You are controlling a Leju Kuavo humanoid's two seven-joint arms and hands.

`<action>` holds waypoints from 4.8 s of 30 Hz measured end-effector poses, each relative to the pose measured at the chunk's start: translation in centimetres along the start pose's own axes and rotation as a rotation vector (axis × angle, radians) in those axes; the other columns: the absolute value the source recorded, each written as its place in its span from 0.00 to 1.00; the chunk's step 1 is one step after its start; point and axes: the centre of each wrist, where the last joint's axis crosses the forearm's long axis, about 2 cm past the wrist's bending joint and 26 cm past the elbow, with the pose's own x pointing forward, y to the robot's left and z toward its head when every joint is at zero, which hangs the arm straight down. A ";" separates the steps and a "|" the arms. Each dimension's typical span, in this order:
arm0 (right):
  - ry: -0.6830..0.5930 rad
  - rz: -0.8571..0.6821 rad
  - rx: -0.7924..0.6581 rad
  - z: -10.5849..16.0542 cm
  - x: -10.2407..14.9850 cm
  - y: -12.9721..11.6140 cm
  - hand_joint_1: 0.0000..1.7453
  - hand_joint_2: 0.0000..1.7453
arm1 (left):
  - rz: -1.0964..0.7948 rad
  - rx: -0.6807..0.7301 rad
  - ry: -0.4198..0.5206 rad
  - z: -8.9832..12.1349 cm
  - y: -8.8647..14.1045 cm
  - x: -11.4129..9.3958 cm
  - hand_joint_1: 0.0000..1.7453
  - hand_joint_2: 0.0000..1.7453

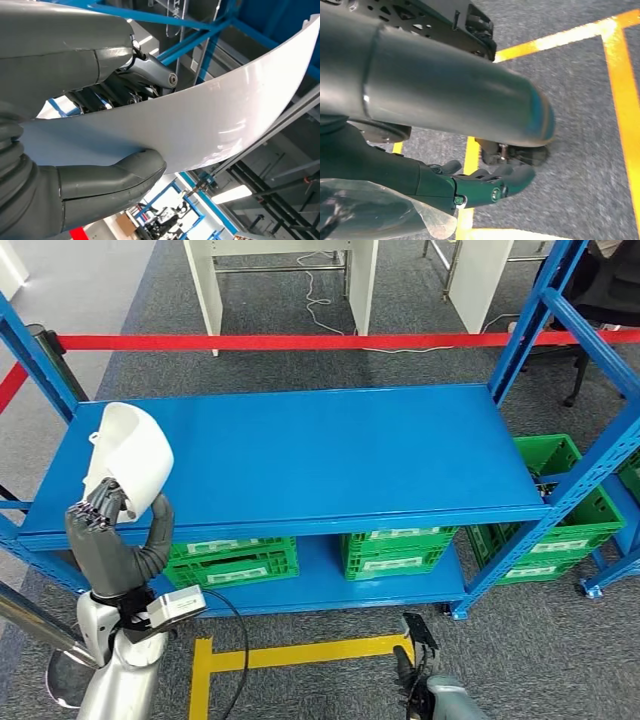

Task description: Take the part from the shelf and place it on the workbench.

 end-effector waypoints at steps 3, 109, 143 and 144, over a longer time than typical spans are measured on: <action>-0.003 0.000 0.001 0.0 0.0 0.0 0.00 0.00 | 0.000 -0.002 -0.003 0.0 0.0 0.1 1.00 1.00; -0.061 -0.191 0.002 1.5 2.2 5.8 0.00 0.00 | 0.136 -0.046 -0.052 -1.4 -3.5 2.4 1.00 1.00; 0.205 -0.113 -0.208 0.1 -16.9 -2.1 0.00 0.00 | -0.149 0.007 0.086 4.5 5.7 -1.9 1.00 1.00; 0.212 -0.113 -0.207 0.1 -17.1 -2.1 0.00 0.00 | -0.153 0.007 0.088 4.6 5.8 -2.0 1.00 1.00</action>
